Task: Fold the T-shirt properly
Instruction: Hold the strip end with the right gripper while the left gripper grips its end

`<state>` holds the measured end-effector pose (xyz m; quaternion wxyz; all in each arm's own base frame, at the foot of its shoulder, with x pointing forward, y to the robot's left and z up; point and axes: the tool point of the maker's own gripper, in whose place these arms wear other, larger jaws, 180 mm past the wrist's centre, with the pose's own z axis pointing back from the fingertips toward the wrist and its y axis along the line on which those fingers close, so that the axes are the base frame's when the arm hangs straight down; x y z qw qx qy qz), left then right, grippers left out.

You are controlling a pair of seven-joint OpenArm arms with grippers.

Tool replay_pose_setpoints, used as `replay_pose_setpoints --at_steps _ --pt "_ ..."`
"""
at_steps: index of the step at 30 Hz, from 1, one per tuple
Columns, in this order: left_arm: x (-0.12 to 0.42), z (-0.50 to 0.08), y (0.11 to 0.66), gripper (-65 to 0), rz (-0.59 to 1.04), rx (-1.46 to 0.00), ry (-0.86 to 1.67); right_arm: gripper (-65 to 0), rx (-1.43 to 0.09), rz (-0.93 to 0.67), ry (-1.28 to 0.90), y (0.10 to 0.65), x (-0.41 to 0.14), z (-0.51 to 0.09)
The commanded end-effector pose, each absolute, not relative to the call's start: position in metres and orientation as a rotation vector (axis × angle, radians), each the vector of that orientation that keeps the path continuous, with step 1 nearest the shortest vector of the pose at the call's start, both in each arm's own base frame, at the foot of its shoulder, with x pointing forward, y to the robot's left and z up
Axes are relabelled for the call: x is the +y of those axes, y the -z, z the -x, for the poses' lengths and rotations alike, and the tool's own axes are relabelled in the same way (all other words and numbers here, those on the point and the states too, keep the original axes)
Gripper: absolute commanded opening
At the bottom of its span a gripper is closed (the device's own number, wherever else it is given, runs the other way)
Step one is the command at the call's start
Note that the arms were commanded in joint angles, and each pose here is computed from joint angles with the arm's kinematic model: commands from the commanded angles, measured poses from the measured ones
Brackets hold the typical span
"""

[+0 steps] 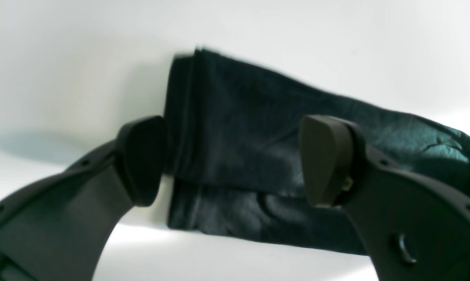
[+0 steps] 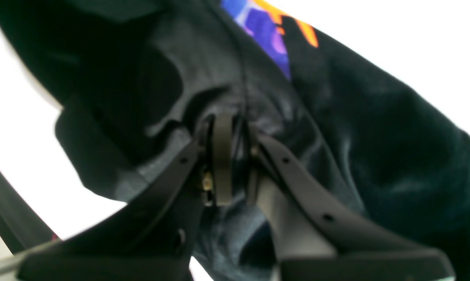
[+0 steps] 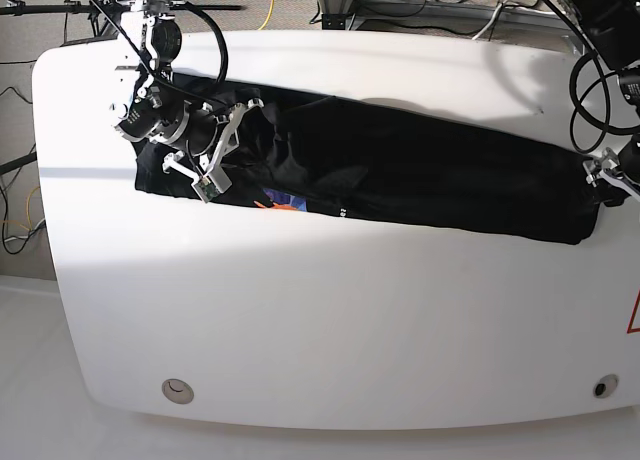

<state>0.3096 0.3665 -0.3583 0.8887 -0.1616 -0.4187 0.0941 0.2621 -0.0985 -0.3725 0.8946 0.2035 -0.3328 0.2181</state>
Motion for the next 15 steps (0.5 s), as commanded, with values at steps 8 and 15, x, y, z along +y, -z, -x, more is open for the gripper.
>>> replay_pose_setpoints --at_steps 8,15 --pt "0.371 -0.323 0.348 -15.2 0.379 -0.915 -0.225 -60.4 -0.746 -0.421 -0.455 0.359 -0.102 -0.272" --pt "0.373 -0.318 0.358 -15.4 0.372 -0.889 -0.235 -60.0 -0.733 -0.422 -0.444 0.364 -0.102 -0.271"
